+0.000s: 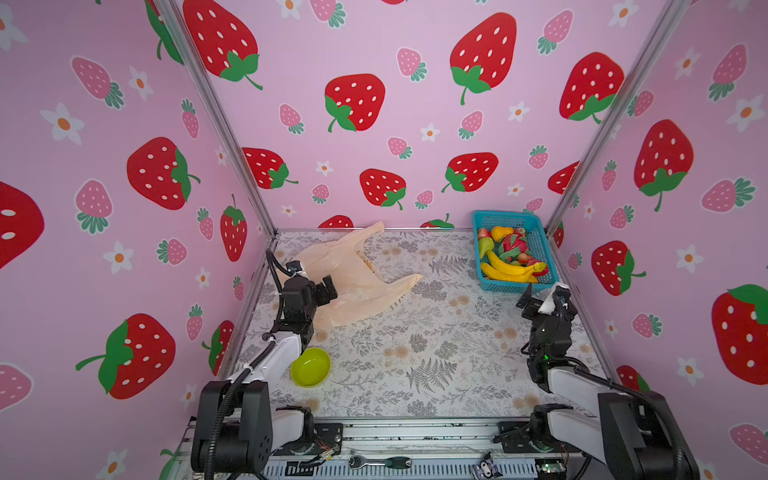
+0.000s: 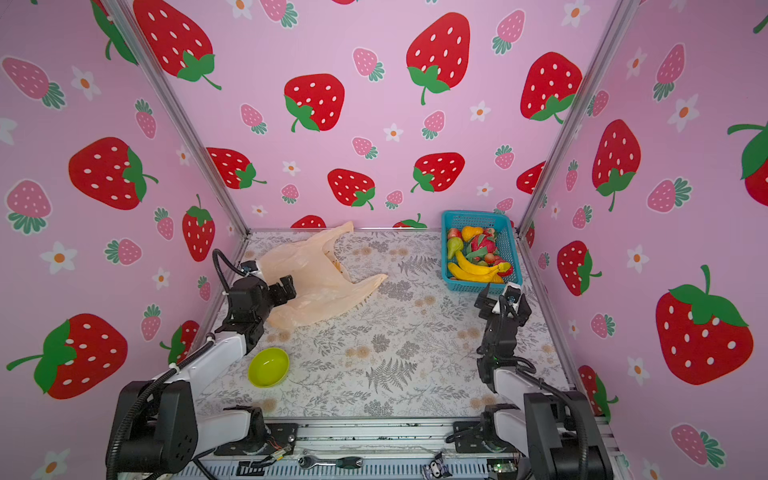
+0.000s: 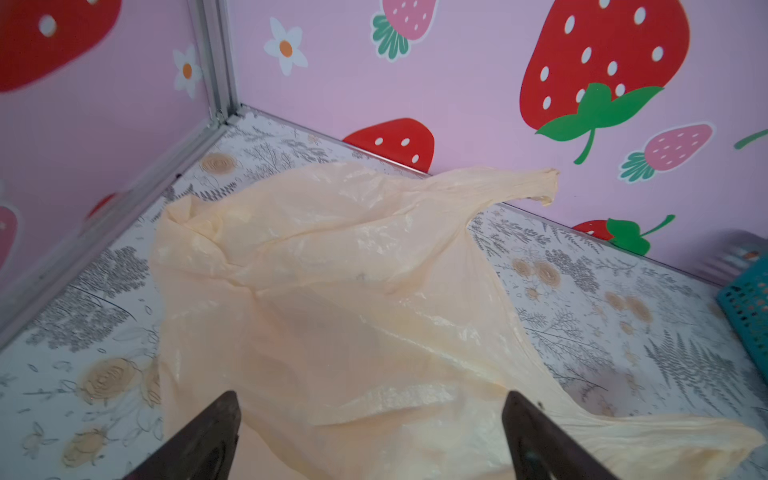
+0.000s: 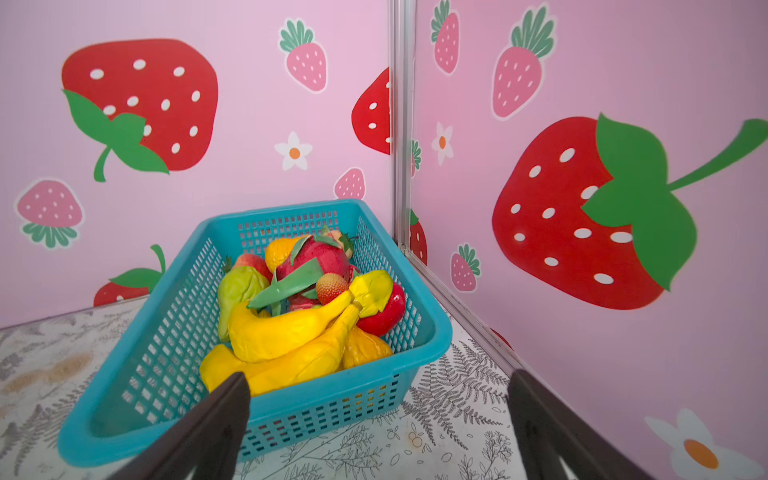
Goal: Place the fake fruits into the plastic bag and tie a complex knot
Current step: 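Reach the left gripper to the bag handle while the right gripper moves toward the bag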
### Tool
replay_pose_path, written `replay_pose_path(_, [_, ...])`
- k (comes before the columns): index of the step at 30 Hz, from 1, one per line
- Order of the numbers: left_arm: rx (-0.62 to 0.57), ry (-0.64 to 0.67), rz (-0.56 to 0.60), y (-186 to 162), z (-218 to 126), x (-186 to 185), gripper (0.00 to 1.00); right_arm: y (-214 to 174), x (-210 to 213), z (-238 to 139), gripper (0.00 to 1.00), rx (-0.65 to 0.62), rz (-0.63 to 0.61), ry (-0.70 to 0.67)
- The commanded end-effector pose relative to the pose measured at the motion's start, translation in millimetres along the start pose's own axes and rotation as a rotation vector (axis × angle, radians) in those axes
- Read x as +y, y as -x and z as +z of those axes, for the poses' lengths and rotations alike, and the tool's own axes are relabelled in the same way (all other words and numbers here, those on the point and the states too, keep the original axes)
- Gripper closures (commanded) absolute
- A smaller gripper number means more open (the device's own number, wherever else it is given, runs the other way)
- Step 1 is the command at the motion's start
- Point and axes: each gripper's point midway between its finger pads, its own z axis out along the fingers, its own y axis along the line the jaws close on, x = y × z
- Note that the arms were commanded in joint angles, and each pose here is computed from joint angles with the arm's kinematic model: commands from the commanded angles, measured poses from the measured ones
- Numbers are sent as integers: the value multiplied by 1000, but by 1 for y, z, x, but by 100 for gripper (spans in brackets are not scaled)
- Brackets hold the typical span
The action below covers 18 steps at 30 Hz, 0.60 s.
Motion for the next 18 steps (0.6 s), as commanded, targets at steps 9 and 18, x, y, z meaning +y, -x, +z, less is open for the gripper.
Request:
replay_pose_path(9, [329,-36,79,-27,55,-77,5,-1,101,-4,6,109,51,276])
replay_pose_path(18, [455,112,186,-37,117,-93,1,-32,140,-4,5,198,8,367])
